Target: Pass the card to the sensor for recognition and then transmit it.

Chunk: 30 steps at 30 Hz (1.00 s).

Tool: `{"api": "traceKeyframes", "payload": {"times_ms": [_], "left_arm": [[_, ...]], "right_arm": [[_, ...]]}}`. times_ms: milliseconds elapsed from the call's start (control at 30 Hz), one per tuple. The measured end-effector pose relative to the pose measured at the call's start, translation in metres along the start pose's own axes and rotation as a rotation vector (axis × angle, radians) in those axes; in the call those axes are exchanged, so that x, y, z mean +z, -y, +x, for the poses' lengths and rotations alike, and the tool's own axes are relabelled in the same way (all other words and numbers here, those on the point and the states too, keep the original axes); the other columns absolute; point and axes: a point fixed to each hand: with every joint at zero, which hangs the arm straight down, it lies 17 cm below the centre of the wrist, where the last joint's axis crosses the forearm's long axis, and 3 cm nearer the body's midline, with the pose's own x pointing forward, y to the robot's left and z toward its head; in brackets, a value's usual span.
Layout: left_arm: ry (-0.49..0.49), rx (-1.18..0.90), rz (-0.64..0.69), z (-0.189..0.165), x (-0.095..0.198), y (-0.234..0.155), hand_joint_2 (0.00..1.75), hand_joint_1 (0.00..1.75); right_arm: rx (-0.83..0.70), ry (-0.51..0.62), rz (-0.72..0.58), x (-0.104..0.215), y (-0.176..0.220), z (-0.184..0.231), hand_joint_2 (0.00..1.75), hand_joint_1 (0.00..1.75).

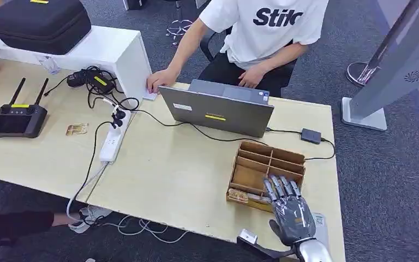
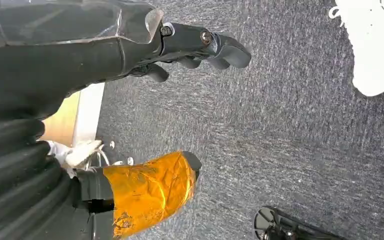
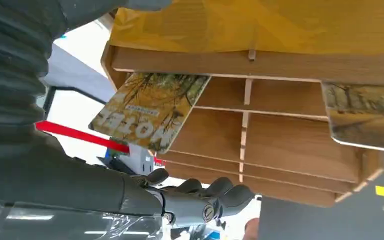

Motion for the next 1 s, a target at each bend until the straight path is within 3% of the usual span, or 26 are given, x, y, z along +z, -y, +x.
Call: {"api": "traceKeyframes", "payload": {"times_ms": [767, 833, 867, 933, 1000], "left_arm": [[-0.003, 0.003, 0.008, -0.001, 0.0, -0.002, 1.75, 0.0], [-0.003, 0.003, 0.007, -0.001, 0.0, -0.002, 1.75, 0.0], [-0.003, 0.003, 0.008, -0.001, 0.0, -0.002, 1.75, 0.0], [-0.003, 0.001, 0.008, -0.001, 0.0, -0.002, 1.75, 0.0], [-0.003, 0.0, 0.008, -0.001, 0.0, -0.002, 1.75, 0.0]], "right_arm": [[-0.019, -0.038, -0.056, 0.005, 0.015, -0.014, 1.75, 0.0], [-0.023, -0.029, -0.056, 0.006, 0.016, -0.012, 1.75, 1.45], [-0.024, -0.024, -0.055, 0.006, 0.015, -0.011, 1.75, 1.45], [-0.027, -0.02, -0.052, 0.007, 0.014, -0.01, 1.75, 1.68], [-0.029, -0.018, -0.05, 0.007, 0.014, -0.009, 1.75, 1.75]]}}
